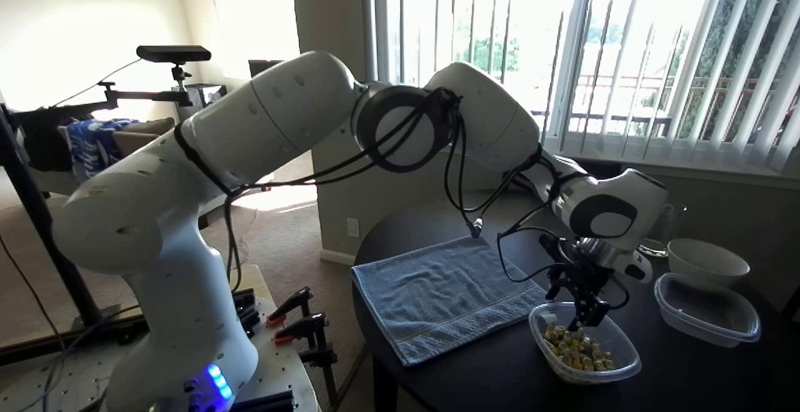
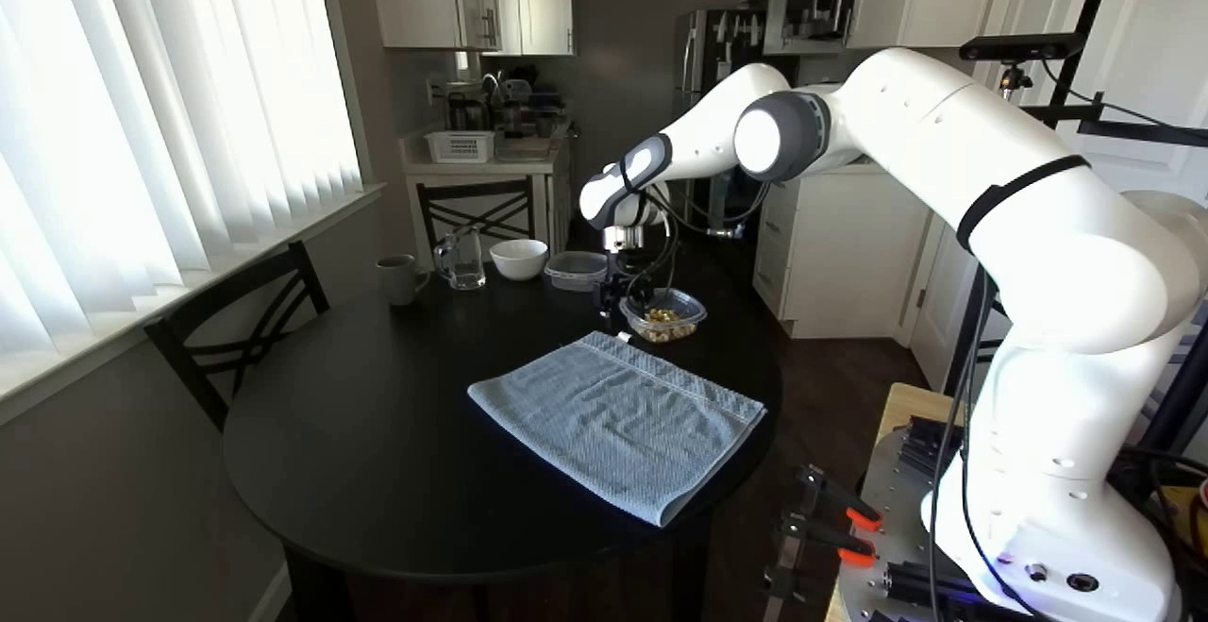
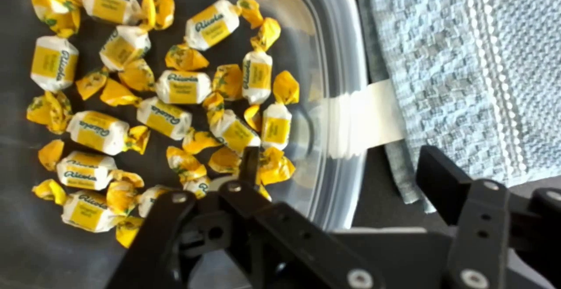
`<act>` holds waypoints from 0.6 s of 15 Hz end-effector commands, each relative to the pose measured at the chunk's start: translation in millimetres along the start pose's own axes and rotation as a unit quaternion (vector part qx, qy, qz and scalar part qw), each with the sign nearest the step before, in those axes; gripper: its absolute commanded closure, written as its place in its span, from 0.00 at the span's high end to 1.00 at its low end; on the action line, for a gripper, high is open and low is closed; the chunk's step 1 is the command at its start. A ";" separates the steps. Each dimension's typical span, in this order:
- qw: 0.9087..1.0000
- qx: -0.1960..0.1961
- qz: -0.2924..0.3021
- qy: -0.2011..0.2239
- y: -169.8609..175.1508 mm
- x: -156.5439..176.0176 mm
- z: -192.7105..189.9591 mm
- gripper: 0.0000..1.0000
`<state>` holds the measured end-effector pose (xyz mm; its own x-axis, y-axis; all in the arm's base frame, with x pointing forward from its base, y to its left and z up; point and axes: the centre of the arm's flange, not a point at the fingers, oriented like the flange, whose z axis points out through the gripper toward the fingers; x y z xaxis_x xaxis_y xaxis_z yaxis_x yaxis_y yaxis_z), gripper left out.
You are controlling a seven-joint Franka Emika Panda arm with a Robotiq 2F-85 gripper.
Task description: Pour the contents of the bowl onto the blue towel
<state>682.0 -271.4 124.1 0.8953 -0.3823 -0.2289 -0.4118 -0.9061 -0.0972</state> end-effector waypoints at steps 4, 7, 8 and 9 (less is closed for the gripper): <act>1.000 0.011 0.004 0.002 0.3 14.8 -14.1 0.41; 1.000 0.011 0.002 0.002 -0.5 15.5 -18.5 0.20; 1.000 0.013 0.001 0.001 -0.7 15.4 -18.7 0.15; 1.000 0.015 0.001 -0.001 -0.4 15.2 -18.2 0.08</act>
<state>695.1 -277.3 136.4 0.9012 -0.3812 -0.2064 -0.4071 -0.9078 -0.1007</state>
